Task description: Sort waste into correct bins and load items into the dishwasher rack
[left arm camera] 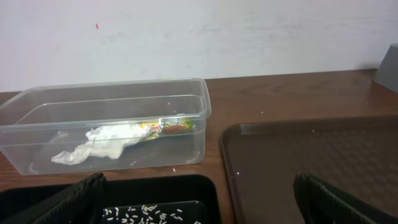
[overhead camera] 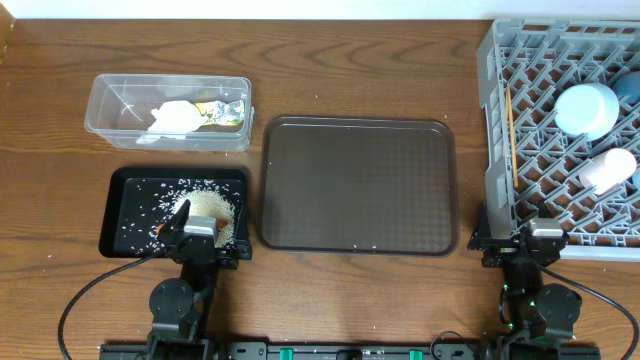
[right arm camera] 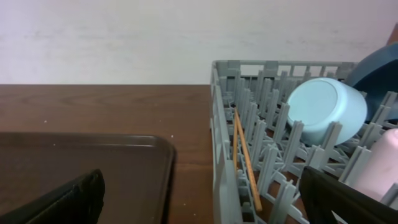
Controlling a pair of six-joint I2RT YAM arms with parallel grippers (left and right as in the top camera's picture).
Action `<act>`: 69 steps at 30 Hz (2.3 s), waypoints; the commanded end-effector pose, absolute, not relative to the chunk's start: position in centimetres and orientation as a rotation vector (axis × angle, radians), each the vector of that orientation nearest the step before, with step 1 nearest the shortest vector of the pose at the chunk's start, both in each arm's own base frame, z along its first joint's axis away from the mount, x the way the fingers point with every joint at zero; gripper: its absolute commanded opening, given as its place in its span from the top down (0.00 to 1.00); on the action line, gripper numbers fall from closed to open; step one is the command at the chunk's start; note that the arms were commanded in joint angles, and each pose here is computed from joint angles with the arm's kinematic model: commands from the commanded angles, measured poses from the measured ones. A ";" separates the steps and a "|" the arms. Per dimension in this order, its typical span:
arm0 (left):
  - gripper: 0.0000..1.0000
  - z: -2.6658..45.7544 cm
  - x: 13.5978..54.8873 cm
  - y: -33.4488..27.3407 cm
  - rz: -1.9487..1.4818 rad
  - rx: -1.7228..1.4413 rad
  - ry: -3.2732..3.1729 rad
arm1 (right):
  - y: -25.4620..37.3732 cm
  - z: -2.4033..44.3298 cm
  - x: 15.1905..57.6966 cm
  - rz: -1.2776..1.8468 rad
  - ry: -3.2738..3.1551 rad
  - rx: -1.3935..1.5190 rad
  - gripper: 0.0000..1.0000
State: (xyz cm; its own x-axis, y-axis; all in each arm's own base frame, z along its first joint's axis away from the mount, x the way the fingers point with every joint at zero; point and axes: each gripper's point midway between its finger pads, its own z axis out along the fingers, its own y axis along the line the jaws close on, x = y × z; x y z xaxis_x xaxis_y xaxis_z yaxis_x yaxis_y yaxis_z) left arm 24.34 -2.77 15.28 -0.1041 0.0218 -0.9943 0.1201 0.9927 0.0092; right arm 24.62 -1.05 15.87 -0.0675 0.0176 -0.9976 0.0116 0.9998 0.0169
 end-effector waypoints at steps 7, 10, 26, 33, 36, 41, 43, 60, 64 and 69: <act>0.02 13.8 24.3 -2.8 -0.091 0.110 1.718 | -2.2 15.7 24.5 -0.063 1.643 0.057 0.01; 0.02 13.8 24.3 -2.8 -0.091 0.110 1.718 | -2.2 15.7 24.5 -0.062 1.643 0.057 0.01; 0.02 13.8 24.3 -2.8 -0.091 0.110 1.718 | -2.2 15.8 24.5 -0.062 1.641 0.057 0.01; 0.02 13.8 24.3 -2.8 -0.091 0.110 1.718 | -2.2 15.8 24.5 -0.062 1.641 0.057 0.01; 0.02 13.8 24.3 -2.8 -0.091 0.110 1.718 | -2.2 15.8 24.5 -0.062 1.641 0.057 0.01; 0.02 13.8 24.3 -2.8 -0.091 0.110 1.717 | -2.2 15.8 24.5 -0.062 1.641 0.057 0.01; 0.02 13.8 24.3 -2.8 -0.091 0.110 1.718 | -2.2 15.8 24.5 -0.062 1.641 0.057 0.01; 0.02 13.8 24.3 -2.8 -0.091 0.110 1.718 | -2.2 15.8 24.5 -0.062 1.641 0.057 0.01; 0.02 13.8 24.3 -2.8 -0.091 0.110 1.718 | -2.2 15.8 24.5 -0.062 1.641 0.057 0.01; 0.02 13.8 24.3 -2.8 -0.091 0.110 1.718 | -2.2 15.7 24.5 -0.062 1.641 0.057 0.01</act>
